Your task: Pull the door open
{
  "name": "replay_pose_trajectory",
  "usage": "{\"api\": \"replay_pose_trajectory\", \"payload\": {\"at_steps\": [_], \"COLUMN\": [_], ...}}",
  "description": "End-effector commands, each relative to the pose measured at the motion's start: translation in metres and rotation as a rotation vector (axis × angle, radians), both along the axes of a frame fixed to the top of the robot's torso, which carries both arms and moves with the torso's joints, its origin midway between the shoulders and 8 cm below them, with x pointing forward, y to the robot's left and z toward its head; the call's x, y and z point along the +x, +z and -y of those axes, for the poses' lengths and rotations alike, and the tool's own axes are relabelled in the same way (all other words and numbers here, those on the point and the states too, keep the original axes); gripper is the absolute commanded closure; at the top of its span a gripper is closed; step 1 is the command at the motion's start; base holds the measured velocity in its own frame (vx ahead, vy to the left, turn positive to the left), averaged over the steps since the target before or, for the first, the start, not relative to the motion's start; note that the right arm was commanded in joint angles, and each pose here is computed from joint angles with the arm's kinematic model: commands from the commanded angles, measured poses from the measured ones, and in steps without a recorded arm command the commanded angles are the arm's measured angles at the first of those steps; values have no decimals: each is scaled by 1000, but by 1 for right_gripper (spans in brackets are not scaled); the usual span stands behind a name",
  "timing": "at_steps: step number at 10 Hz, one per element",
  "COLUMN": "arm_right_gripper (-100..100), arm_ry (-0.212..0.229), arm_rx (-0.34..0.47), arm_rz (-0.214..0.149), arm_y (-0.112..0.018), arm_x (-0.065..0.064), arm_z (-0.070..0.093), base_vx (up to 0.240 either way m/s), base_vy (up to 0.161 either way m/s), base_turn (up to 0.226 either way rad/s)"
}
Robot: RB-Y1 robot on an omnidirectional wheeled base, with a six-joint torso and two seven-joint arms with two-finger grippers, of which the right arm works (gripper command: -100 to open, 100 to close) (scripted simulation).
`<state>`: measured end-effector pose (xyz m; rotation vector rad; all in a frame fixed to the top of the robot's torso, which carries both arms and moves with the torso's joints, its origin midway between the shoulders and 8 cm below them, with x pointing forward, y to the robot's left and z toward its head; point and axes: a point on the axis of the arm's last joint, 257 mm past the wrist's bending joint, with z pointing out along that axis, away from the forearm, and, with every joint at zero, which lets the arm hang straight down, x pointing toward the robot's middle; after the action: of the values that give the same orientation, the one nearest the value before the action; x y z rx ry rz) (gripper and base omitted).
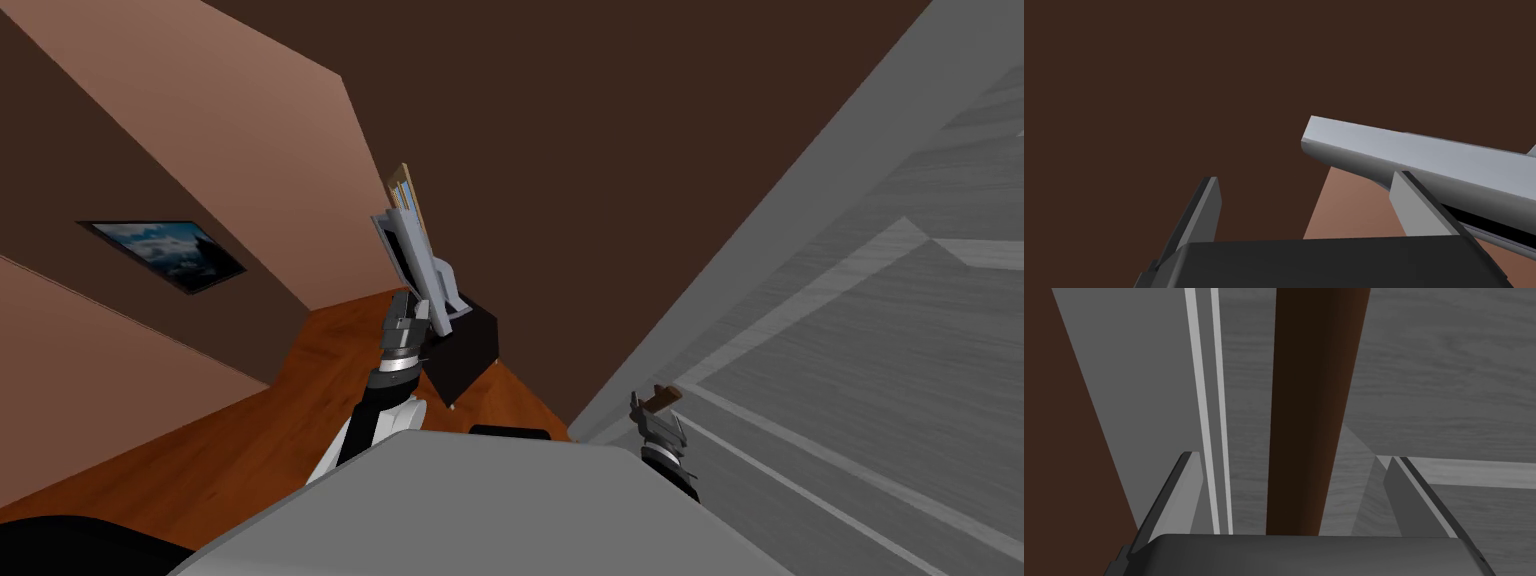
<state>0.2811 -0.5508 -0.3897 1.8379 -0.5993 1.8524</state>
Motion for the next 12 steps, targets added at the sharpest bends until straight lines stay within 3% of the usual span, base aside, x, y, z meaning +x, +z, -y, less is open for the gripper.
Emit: {"api": "replay_pose_trajectory", "payload": {"at_steps": [1,4,5,6,11,12], "arm_right_gripper": [-100,-100,-100,100,100,100], "arm_ry": [-45,-108,-94,-94,-94,-74], "arm_rx": [1,8,13,13,13,11], "arm_rz": [2,-2,-8,-8,-8,-5], "arm_y": [2,-1,-5,-5,-5,-4], "arm_x": [-7,-22,-22,-22,-22,-20], "arm_z": [12,26,20,20,20,16], "base_vx": [-56,-43,-27,-2,3,-115], "base_vy": [-10,-9,1,14,0,31], "base_turn": [212,196,34,-13,-12,32]}}
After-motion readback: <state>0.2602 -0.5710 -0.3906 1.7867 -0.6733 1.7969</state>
